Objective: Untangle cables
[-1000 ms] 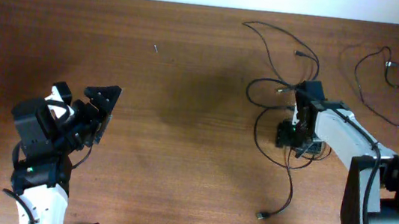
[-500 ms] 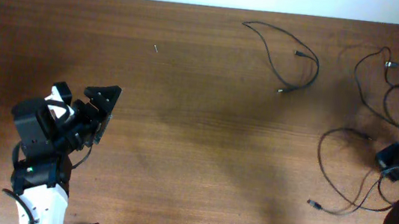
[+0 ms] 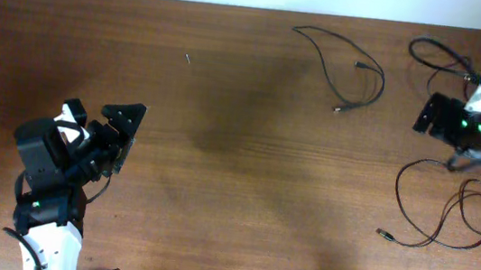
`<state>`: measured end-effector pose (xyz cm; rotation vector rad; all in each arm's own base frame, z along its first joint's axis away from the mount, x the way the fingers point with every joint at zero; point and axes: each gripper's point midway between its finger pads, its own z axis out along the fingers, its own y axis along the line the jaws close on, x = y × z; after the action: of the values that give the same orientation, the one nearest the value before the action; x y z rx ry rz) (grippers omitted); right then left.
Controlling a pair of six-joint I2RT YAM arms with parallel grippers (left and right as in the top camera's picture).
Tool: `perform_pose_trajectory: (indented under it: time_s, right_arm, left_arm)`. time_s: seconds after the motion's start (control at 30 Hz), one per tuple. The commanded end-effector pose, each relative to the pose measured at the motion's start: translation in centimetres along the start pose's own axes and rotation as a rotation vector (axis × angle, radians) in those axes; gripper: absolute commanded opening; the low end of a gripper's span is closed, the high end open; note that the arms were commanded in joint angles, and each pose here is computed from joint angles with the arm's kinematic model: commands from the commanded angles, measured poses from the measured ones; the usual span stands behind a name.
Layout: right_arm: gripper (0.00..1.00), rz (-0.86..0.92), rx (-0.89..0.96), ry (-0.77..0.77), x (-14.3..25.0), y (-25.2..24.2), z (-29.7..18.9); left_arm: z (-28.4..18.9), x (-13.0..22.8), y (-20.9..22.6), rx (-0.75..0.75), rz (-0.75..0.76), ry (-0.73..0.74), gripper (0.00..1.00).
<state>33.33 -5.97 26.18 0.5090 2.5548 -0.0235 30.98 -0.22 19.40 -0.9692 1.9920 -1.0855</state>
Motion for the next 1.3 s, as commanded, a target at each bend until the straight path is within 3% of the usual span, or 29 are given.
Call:
perform_pose_trajectory:
  time_s: [0.0,0.2,0.33,0.57,0.7,0.83,1.07,1.27]
  right_arm:
    - [0.98,-0.089,-0.155,-0.263,0.8,1.9,-10.5]
    - [0.98,-0.141,-0.295,-0.56,7.9,0.9,-22.4]
    - [0.98,-0.142,-0.306,-0.621,9.5,0.4,-24.2]
    - [0.99,-0.167,-0.324,-0.595,10.1,0.7,-23.9]
    - [0.98,-0.234,-0.255,-0.579,10.1,0.3,-19.8]
    - [0.99,-0.233,-0.287,-0.711,9.4,1.3,-12.3]
    - [0.98,-0.277,-0.431,-0.952,12.4,3.1,-3.3]
    - [0.99,-0.251,-0.382,-0.932,13.9,2.2,1.7]
  left_arm:
    - [-0.1,0.0,-0.1,0.004,0.014,-0.001,0.99]
    - [-0.1,0.0,-0.1,0.004,0.014,-0.001,0.99]
    - [-0.1,0.0,-0.1,0.004,0.014,-0.002,0.99]
    - [-0.1,0.0,-0.1,0.004,0.014,-0.002,0.99]
    - [-0.1,0.0,-0.1,0.004,0.014,-0.001,0.99]
    - [-0.1,0.0,-0.1,0.004,0.014,-0.002,0.99]
    - [-0.1,0.0,-0.1,0.004,0.014,-0.002,0.99]
    - [-0.1,0.0,-0.1,0.004,0.014,-0.001,0.99]
